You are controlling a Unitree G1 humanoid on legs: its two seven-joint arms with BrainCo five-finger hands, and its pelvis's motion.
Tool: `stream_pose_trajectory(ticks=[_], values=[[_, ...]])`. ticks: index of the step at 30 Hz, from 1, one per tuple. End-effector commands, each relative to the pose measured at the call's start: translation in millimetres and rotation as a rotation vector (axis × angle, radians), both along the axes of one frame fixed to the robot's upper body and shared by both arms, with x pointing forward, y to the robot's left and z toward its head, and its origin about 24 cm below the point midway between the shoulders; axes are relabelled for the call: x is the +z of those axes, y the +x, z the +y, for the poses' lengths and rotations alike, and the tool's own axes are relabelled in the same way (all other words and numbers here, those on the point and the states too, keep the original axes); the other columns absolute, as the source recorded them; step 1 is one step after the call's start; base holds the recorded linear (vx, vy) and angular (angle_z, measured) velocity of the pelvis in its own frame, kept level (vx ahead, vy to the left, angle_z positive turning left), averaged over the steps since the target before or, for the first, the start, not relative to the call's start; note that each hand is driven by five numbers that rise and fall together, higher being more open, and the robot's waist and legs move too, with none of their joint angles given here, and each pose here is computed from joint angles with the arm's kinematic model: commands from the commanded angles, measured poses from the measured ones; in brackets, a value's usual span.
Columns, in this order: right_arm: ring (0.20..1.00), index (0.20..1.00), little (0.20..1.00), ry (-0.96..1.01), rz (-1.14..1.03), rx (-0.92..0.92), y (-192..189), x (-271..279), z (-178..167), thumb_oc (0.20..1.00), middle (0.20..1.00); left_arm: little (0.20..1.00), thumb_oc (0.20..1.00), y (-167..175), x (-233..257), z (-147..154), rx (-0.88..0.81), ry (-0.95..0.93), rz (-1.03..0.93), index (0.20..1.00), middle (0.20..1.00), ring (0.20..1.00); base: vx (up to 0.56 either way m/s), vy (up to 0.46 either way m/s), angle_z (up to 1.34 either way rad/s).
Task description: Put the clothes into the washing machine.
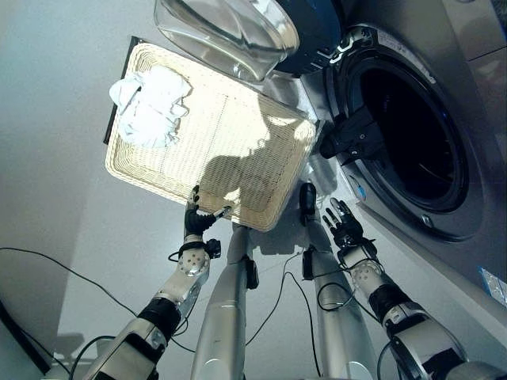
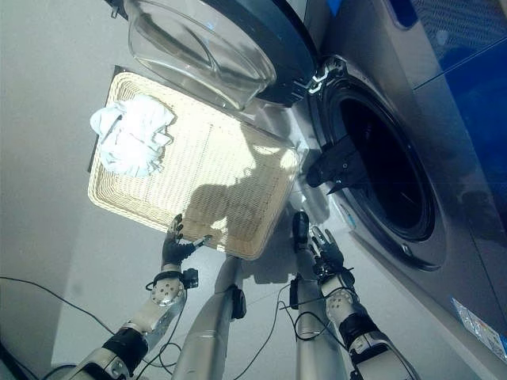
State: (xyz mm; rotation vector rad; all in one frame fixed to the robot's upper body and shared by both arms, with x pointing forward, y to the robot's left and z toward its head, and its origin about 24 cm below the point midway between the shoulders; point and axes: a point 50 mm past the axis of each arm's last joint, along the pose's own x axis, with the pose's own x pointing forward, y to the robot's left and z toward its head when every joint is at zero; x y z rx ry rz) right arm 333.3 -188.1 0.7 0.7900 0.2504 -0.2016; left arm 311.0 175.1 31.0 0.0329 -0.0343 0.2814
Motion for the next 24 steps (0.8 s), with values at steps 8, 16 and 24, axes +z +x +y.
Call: stream_pose_trajectory(ticks=[8, 16, 24], values=[[1.000, 1.000, 1.000, -0.074, -0.004, -0.110, 10, 21, -56, 1.000, 1.000, 1.000, 1.000, 8, 64, 28, 0.099, -0.088, -0.342, 1.000, 1.000, 1.000, 0.03, -0.053, 0.07], [1.000, 1.000, 1.000, -0.034, -0.144, -0.231, 33, 74, -80, 1.000, 1.000, 1.000, 1.000, 7, 111, 14, 0.073, -0.088, -0.543, 1.000, 1.000, 1.000, 0.05, -0.081, 0.11], [1.000, 1.000, 1.000, 0.193, -0.352, -0.382, 52, 138, -91, 1.000, 1.000, 1.000, 1.000, 1, 132, -6, -0.010, -0.098, -0.631, 1.000, 1.000, 1.000, 0.04, -0.071, 0.07]])
